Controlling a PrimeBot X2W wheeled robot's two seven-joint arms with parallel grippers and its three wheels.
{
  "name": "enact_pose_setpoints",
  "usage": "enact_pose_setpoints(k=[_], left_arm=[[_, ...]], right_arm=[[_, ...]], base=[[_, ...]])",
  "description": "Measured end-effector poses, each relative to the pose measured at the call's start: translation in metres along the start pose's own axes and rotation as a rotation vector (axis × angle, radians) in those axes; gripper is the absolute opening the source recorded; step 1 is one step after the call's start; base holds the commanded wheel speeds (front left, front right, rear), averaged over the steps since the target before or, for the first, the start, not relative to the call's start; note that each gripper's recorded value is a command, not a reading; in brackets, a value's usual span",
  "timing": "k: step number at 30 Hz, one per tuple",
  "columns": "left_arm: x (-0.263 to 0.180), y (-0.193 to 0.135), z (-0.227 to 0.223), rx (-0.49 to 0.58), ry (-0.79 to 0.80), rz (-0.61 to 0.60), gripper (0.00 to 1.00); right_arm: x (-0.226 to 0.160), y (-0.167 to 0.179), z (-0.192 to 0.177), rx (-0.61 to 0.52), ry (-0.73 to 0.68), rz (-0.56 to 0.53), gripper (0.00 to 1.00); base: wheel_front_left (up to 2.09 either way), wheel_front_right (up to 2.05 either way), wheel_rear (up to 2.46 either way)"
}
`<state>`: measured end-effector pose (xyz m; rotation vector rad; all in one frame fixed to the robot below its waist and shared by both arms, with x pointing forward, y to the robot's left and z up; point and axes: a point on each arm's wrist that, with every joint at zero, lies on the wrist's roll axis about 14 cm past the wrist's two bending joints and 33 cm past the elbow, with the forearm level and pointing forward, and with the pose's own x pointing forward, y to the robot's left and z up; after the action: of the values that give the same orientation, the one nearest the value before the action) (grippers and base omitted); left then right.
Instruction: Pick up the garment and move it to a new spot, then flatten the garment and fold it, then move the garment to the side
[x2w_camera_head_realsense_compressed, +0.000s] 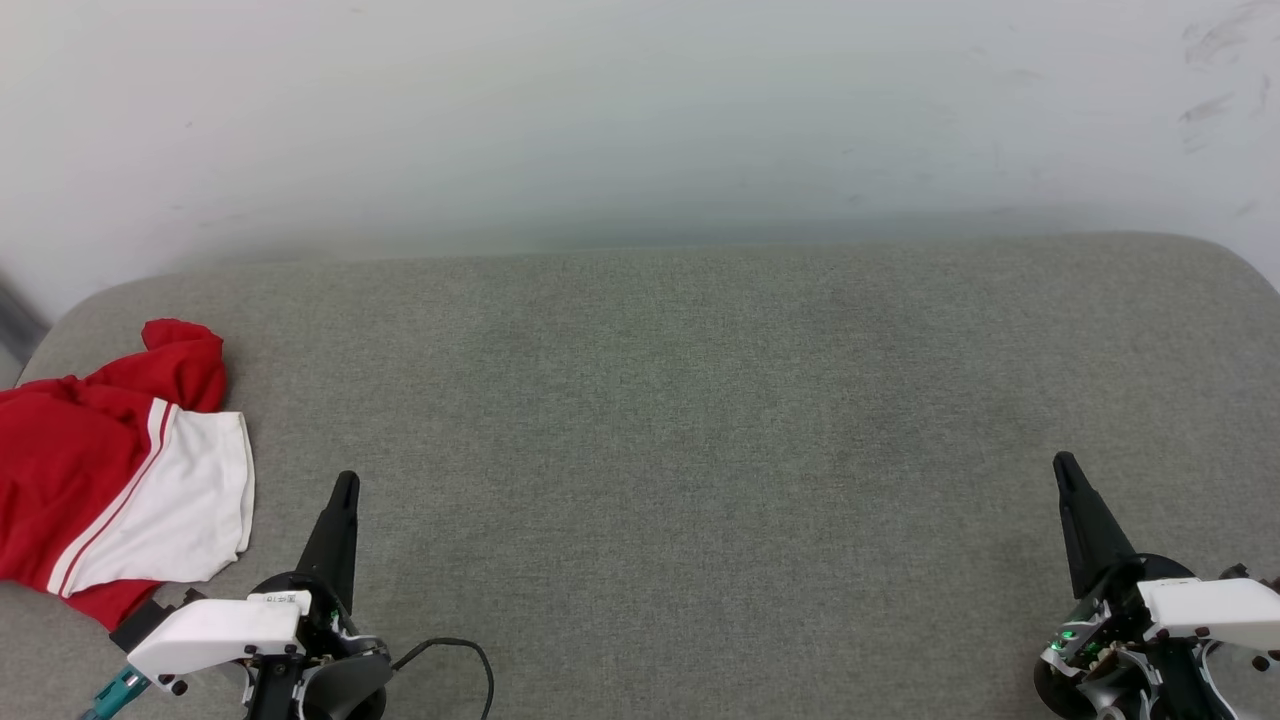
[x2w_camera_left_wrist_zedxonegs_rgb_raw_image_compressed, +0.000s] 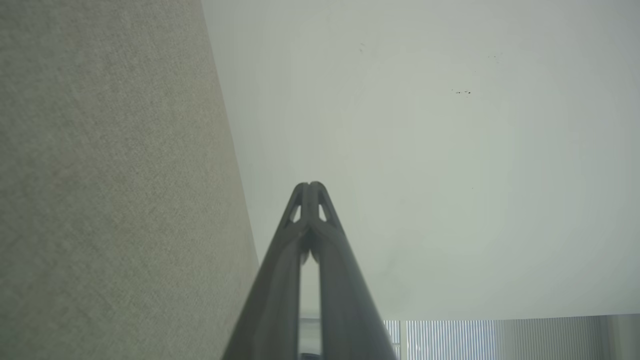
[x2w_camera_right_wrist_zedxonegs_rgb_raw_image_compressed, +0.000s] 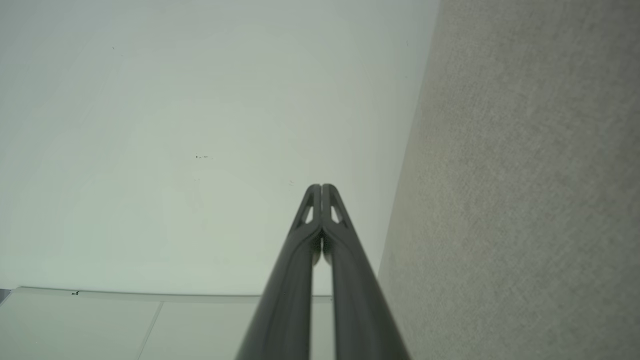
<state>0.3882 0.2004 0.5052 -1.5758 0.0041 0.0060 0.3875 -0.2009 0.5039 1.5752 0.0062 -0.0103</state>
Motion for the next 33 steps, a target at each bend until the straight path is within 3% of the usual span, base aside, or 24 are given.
enact_pose_setpoints(k=[27, 28, 33], left_arm=[[0.000, 0.000, 0.000, 0.000, 0.001, 0.000, 0.00], [-0.001, 0.003, 0.000, -0.001, 0.001, 0.009, 1.00], [-0.006, 0.015, -0.005, -0.003, 0.006, 0.044, 1.00]], right_arm=[[0.000, 0.000, 0.000, 0.000, 0.000, 0.000, 0.00], [-0.001, -0.003, 0.000, 0.001, -0.001, -0.009, 1.00], [-0.008, -0.016, 0.000, 0.003, -0.009, -0.046, 1.00]], base=[[0.00, 0.00, 0.00], [0.00, 0.00, 0.00], [0.00, 0.00, 0.00]])
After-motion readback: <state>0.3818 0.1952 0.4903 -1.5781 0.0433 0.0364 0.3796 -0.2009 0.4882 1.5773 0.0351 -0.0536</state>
